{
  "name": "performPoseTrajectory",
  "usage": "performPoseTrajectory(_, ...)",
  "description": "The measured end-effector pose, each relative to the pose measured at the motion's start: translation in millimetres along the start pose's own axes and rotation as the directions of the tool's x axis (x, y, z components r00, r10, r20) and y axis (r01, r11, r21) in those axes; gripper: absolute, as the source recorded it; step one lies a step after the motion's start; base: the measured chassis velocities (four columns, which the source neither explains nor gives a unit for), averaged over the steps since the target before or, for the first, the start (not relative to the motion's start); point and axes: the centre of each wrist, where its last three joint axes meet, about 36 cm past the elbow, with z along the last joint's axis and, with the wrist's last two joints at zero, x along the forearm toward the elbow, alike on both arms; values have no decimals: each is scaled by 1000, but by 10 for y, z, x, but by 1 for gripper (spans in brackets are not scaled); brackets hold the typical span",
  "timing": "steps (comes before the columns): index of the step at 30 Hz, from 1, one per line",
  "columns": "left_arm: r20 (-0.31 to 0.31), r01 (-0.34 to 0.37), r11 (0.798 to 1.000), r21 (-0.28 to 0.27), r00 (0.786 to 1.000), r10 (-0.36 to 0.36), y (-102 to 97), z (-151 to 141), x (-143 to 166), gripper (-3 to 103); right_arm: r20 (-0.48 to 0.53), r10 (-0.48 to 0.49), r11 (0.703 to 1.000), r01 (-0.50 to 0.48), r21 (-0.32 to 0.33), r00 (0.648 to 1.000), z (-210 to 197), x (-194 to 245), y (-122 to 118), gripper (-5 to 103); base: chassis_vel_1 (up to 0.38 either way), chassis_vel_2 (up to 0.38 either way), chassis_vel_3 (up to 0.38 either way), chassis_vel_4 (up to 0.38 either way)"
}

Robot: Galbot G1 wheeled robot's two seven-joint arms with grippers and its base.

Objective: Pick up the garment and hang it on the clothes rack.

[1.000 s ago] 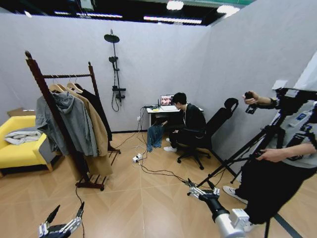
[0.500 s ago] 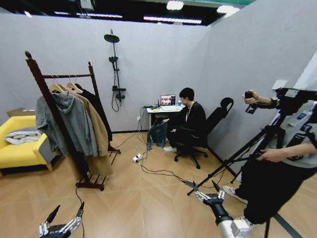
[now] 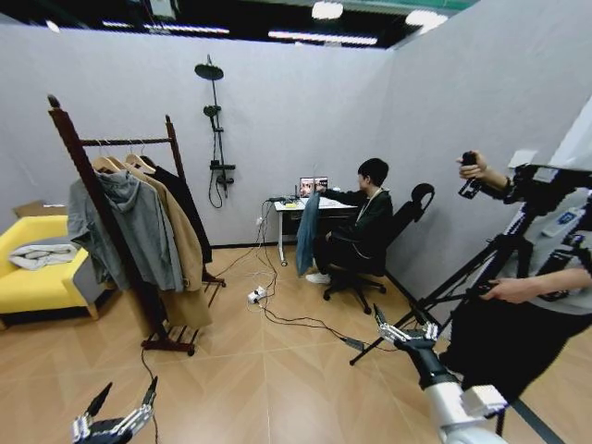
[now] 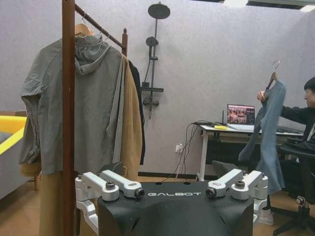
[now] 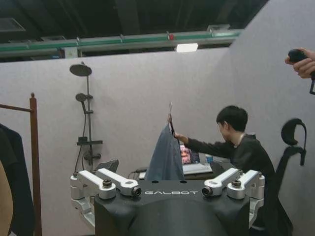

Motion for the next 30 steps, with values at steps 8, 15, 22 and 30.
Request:
performPoseTrajectory(8, 0, 0, 1000, 0, 1000, 0, -1, 1, 0, 100, -102, 57, 998, -54, 29, 993, 690, 469, -21, 100, 0, 0, 0, 0)
performPoseTrajectory(15, 0, 0, 1000, 0, 1000, 0, -1, 1, 0, 100, -120, 95, 995, -93, 24, 988, 811, 576, -91, 100, 0, 0, 0, 0)
performPoseTrajectory(22, 0, 0, 1000, 0, 1000, 0, -1, 1, 0, 100, -69, 95, 995, -96, 0, 993, 505, 333, -104, 100, 0, 0, 0, 0)
performPoseTrajectory(30, 0, 0, 1000, 0, 1000, 0, -1, 1, 0, 100, -106, 53, 998, -55, -20, 993, 377, 224, 25, 100, 0, 0, 0, 0)
